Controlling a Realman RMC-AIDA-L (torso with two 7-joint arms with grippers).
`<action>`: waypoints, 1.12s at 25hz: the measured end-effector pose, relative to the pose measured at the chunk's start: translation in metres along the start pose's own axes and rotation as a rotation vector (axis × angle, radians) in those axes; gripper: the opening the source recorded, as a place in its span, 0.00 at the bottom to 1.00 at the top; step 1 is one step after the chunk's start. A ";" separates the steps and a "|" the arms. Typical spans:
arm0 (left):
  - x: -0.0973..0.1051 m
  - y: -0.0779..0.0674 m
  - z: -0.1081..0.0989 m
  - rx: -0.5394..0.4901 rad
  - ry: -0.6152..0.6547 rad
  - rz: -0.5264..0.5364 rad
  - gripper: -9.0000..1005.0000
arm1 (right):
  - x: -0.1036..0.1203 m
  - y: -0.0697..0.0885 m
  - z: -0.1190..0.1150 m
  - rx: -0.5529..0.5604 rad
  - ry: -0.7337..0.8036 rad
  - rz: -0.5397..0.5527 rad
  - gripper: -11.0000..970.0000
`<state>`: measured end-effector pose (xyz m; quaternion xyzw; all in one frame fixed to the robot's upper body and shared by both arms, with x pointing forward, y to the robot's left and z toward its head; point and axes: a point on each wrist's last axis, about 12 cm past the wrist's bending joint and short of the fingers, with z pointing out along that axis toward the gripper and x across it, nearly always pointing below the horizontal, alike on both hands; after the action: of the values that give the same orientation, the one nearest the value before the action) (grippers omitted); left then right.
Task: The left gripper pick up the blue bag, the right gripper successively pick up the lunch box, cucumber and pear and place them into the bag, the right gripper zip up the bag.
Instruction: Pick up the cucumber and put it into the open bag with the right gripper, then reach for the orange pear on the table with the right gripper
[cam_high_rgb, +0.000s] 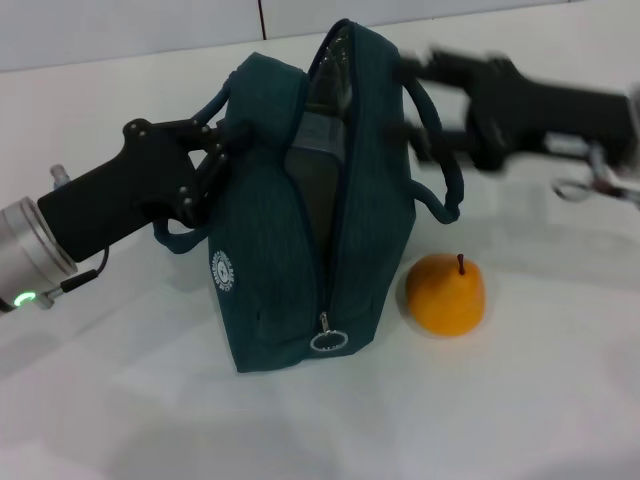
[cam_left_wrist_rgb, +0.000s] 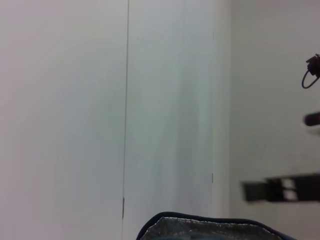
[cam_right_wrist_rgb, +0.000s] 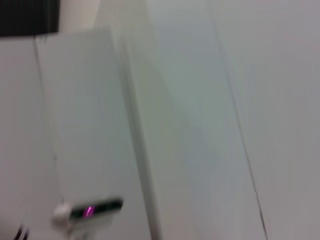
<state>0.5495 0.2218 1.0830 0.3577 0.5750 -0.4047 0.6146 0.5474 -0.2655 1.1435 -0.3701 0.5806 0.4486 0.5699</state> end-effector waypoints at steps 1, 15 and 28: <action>0.000 0.000 0.000 -0.001 0.000 0.002 0.05 | 0.003 0.005 -0.009 0.004 0.024 -0.019 0.81; -0.002 0.002 0.003 -0.010 -0.014 0.009 0.05 | 0.091 0.074 -0.095 0.264 -0.026 -0.073 0.79; -0.004 0.002 0.008 0.003 -0.021 0.013 0.05 | 0.117 0.078 -0.082 0.317 0.017 -0.074 0.75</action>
<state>0.5546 0.2152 1.0877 0.3581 0.5655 -0.4053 0.6227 0.4384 -0.3078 1.0303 -0.3004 0.6349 0.3269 0.6323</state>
